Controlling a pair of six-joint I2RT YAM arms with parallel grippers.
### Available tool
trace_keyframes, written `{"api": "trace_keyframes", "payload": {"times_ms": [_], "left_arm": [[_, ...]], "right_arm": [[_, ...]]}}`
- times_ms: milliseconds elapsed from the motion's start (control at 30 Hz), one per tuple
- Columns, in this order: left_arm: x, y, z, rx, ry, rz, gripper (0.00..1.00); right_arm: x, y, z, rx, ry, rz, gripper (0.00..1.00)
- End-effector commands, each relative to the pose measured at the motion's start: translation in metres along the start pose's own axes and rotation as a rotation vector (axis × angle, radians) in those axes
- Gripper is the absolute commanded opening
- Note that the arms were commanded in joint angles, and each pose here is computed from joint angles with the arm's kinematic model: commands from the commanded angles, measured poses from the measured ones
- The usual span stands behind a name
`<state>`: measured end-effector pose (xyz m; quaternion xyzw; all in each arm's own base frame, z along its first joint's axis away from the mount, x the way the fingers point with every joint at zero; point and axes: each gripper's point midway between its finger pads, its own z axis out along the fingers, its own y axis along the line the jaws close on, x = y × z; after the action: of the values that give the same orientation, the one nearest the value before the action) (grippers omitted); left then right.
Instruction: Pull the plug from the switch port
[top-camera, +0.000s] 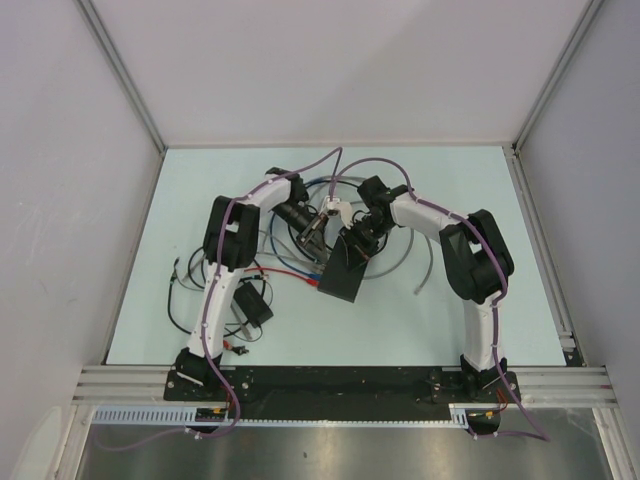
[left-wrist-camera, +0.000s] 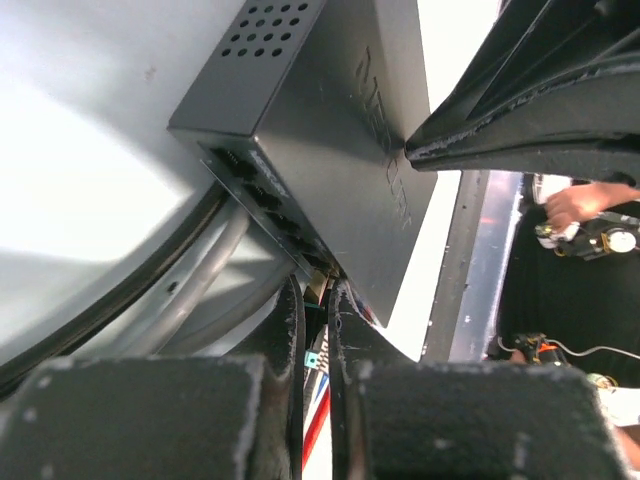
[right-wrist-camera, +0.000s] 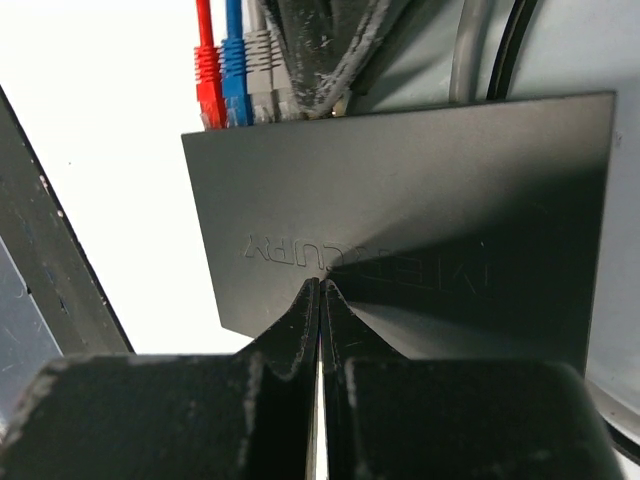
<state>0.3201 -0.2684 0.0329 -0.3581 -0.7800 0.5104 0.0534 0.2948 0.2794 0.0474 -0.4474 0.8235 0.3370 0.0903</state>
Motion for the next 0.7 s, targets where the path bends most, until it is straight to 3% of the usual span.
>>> {"api": "trace_keyframes", "payload": {"times_ms": [0,200,500,667], "left_arm": [[-0.022,0.015,-0.036,-0.112,-0.063,0.114,0.0],[0.023,0.018,-0.028,-0.079,0.064,0.044,0.0],[0.043,0.015,-0.024,-0.088,0.126,0.044,0.0],[0.044,0.005,-0.012,-0.032,0.095,0.022,0.0]], "right_arm": [[0.03,-0.033,0.016,0.11,0.114,-0.005,0.0],[0.031,-0.035,0.015,0.117,0.116,-0.006,0.0],[0.031,-0.035,0.016,0.113,0.121,-0.007,0.0],[0.032,-0.034,0.016,0.109,0.127,-0.005,0.0]]}}
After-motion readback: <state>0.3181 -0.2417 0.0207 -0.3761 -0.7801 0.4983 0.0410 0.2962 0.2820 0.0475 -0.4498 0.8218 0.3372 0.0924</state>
